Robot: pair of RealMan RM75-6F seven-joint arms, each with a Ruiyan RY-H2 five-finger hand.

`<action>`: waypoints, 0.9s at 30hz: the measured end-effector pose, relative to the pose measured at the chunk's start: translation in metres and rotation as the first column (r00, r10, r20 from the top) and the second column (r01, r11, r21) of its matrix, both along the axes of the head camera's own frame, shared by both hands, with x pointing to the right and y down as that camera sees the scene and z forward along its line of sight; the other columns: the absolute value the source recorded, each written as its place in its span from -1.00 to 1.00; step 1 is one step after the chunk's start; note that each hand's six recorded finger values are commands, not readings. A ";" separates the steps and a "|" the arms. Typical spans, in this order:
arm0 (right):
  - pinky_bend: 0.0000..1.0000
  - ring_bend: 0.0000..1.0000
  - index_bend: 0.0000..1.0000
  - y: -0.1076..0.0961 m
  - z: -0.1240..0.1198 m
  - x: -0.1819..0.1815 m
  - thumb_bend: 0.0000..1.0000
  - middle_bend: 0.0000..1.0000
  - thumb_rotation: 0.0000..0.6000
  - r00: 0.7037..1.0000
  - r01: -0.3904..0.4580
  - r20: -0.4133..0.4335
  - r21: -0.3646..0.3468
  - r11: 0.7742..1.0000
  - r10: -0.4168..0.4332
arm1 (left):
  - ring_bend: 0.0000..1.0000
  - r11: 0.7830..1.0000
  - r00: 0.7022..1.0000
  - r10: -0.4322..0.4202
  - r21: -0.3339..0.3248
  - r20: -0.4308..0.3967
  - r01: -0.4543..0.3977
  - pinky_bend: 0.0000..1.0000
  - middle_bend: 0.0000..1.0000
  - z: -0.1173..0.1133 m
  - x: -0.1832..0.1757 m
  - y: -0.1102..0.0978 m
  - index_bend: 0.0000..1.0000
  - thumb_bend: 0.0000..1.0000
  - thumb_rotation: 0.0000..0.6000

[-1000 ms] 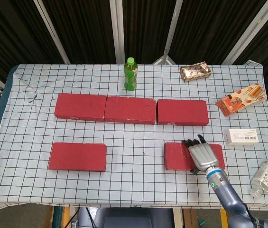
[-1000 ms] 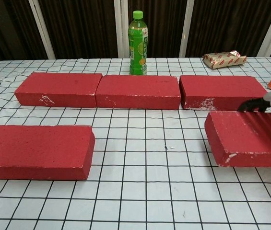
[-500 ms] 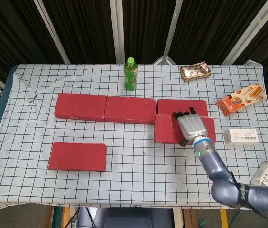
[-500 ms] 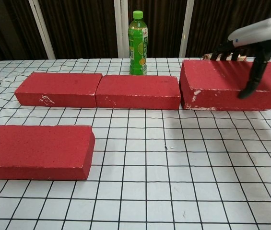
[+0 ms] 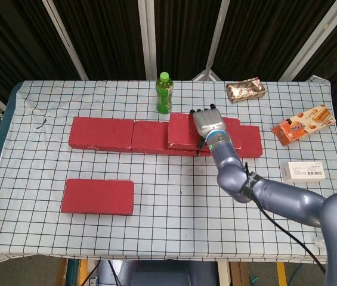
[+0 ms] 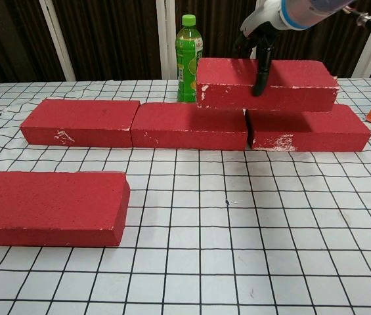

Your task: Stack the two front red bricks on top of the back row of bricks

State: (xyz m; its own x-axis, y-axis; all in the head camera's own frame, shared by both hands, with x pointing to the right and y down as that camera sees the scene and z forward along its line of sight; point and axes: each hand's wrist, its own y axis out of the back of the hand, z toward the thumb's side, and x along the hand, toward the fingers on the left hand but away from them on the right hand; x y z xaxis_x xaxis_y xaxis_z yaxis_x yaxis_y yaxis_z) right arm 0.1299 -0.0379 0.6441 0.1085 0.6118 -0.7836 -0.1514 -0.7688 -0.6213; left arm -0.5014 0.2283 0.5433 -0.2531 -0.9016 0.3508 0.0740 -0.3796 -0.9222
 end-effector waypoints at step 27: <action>-1.00 -0.52 -0.48 -0.002 0.047 -0.032 -0.61 -0.43 1.00 0.999 0.040 0.031 -0.057 0.998 -0.038 | -1.00 1.000 0.999 -0.017 -0.021 0.041 0.018 -0.83 -1.00 0.009 -0.002 -0.003 -0.85 -0.93 1.00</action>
